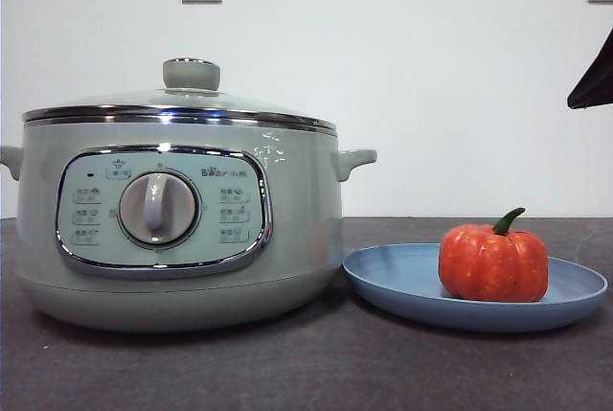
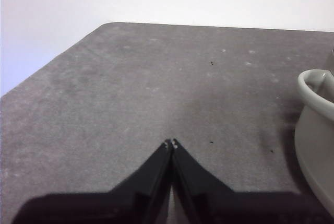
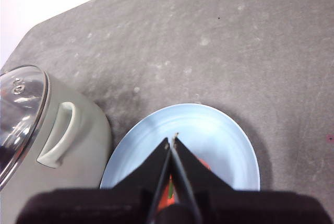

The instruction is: Take the pumpkin out from the steamer,put the pumpkin in the blue plate,close the lid

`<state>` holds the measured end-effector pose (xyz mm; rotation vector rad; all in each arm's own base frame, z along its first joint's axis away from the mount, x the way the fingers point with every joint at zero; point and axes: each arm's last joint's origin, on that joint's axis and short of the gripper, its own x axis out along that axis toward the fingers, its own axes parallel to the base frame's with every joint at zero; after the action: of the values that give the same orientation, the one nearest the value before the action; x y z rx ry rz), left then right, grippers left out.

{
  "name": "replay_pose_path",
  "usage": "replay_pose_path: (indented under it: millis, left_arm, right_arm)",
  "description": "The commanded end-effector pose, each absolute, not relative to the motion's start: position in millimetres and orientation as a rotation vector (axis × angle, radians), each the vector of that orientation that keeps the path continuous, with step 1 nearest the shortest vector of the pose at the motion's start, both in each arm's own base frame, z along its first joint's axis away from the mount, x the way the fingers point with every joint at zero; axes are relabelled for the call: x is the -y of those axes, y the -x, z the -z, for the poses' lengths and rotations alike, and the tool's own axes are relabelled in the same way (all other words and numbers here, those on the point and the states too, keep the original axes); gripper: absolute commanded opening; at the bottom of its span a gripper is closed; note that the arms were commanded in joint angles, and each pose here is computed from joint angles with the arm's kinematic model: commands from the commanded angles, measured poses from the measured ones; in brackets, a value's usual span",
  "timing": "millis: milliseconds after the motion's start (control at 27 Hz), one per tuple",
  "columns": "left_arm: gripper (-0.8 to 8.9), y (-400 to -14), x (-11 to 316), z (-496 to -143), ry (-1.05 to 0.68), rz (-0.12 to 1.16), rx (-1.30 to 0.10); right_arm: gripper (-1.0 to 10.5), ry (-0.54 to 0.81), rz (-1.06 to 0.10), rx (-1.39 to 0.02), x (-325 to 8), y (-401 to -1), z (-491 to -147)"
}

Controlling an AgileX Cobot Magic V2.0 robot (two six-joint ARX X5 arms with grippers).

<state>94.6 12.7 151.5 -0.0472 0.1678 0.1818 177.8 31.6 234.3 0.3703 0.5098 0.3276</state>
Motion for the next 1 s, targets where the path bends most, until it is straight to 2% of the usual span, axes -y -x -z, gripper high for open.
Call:
replay_pose_path:
  millis: [37,815,1000]
  left_arm:
    - [-0.03,-95.2,-12.6,-146.9,0.056,-0.185,-0.175]
    - [-0.03,-95.2,-12.6,-146.9,0.056,-0.185,-0.175]
    - [-0.03,-95.2,-12.6,-146.9,0.056,-0.185,-0.175]
  right_arm:
    - [0.0,-0.362,-0.325,-0.510,-31.5,-177.8,-232.3]
    - [0.0,-0.362,-0.325,-0.510,-31.5,-177.8,-232.3]
    - [0.0,-0.321,-0.334,-0.509,-31.4,-177.5,-231.7]
